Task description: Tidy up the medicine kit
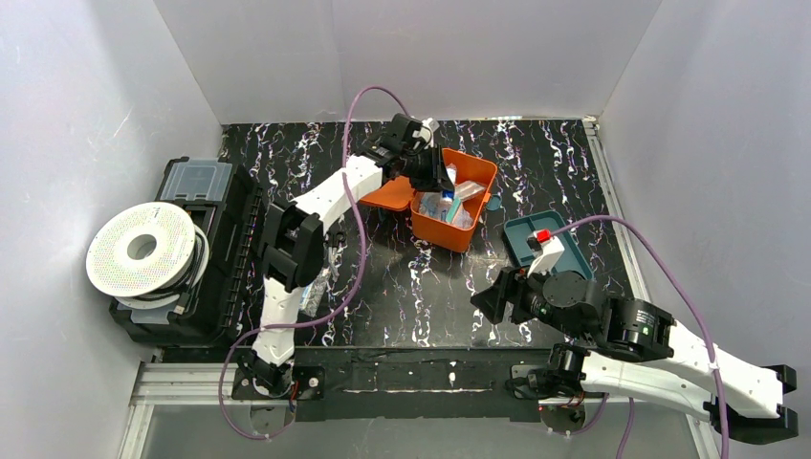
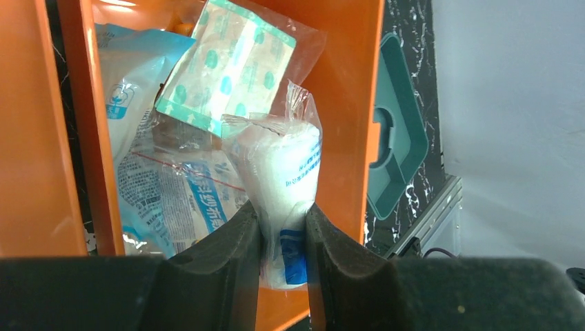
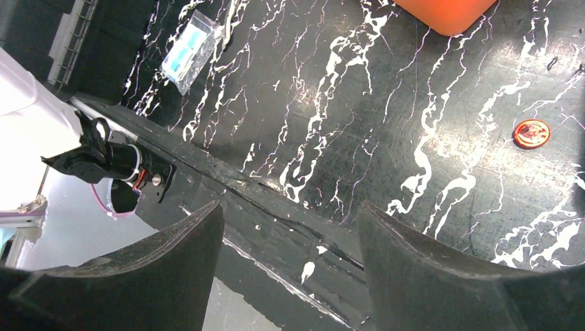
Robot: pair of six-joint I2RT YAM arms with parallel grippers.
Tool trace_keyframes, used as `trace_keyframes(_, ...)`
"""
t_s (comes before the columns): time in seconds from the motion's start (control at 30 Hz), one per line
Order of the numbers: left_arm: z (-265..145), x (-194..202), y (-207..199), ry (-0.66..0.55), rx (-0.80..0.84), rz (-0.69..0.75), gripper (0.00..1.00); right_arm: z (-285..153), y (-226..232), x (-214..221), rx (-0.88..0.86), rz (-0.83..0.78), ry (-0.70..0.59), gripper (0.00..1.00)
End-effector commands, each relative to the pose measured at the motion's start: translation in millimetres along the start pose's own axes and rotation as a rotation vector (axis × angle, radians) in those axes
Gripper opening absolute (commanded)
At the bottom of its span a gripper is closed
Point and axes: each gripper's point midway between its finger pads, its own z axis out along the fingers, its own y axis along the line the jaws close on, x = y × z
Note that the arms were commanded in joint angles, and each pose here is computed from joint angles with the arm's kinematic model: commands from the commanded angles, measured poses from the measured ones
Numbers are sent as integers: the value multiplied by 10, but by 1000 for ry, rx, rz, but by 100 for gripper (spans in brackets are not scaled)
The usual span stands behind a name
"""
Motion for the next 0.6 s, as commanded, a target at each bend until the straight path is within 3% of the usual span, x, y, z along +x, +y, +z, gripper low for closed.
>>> trace_keyframes(0.0,-23,-69,-99,-4,1,31,21,3,103,-54,-46,18,-24,78)
trace_keyframes(0.33,-74,42,195,28,-142,105,36,57,110,-18,-42,6,-13,80)
trace_keyframes(0.57,-205,100,107,35,-149,184,56,107,90,-64,6,-10,-13,83)
